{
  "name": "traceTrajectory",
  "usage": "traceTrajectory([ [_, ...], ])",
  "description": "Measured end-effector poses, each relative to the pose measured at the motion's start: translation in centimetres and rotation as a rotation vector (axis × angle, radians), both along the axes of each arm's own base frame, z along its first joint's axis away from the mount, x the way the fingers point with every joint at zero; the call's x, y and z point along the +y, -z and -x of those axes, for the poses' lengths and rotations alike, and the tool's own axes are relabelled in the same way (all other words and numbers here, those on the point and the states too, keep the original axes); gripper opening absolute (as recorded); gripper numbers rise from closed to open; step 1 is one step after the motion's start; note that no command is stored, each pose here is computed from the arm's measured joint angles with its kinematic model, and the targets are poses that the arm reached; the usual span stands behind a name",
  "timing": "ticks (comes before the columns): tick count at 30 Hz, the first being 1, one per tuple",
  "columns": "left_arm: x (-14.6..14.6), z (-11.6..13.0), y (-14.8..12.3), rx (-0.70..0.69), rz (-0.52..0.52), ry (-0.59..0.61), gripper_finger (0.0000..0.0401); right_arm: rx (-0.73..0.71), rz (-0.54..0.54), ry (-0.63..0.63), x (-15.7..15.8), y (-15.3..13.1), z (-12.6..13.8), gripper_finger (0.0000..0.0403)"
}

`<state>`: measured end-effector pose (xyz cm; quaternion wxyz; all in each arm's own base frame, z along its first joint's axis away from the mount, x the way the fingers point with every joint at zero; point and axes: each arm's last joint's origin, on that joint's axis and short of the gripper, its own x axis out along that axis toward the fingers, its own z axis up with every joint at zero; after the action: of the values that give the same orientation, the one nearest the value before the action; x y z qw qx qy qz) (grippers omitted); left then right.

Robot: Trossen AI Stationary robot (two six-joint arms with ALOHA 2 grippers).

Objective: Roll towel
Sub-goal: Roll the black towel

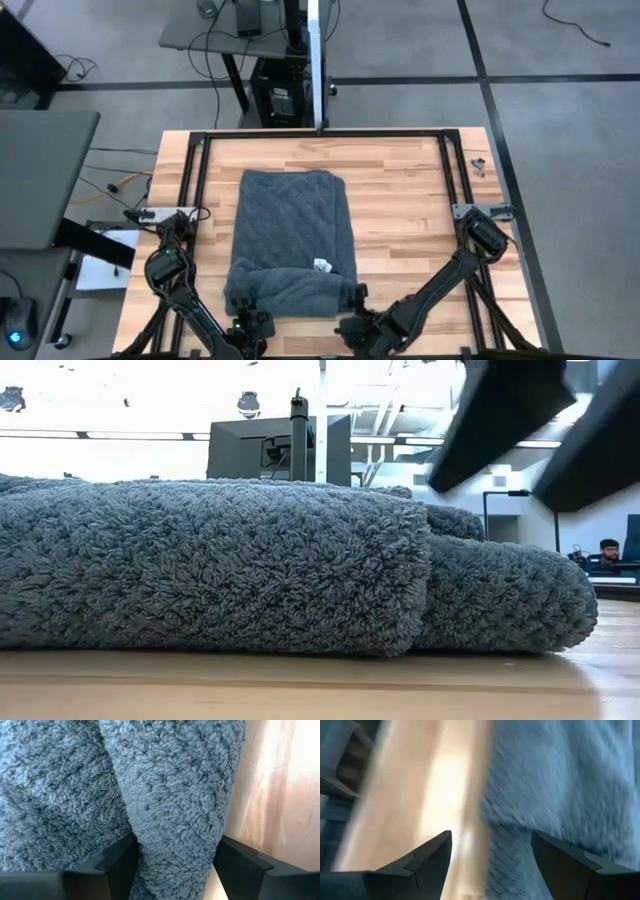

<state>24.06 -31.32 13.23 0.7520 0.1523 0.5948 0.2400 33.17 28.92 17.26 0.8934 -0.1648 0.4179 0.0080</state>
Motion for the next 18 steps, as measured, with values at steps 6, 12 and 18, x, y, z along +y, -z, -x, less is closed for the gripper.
traceTrajectory([
  [6, 0.1, -0.2, 0.0, -0.001, 0.001, 0.003, 0.0223, -0.017, 0.009, 0.055, -2.1, 1.4, -1.2, 0.0265],
  [12, 0.1, -0.2, 0.2, -0.013, -0.003, 0.003, 0.0223, 0.003, -0.021, 0.07, -3.9, 3.1, -1.8, 0.0265],
  [18, 0.6, 0.0, 1.0, -0.053, -0.002, -0.027, 0.0223, 0.038, -0.004, 0.046, -3.8, 4.9, -0.4, 0.0265],
])
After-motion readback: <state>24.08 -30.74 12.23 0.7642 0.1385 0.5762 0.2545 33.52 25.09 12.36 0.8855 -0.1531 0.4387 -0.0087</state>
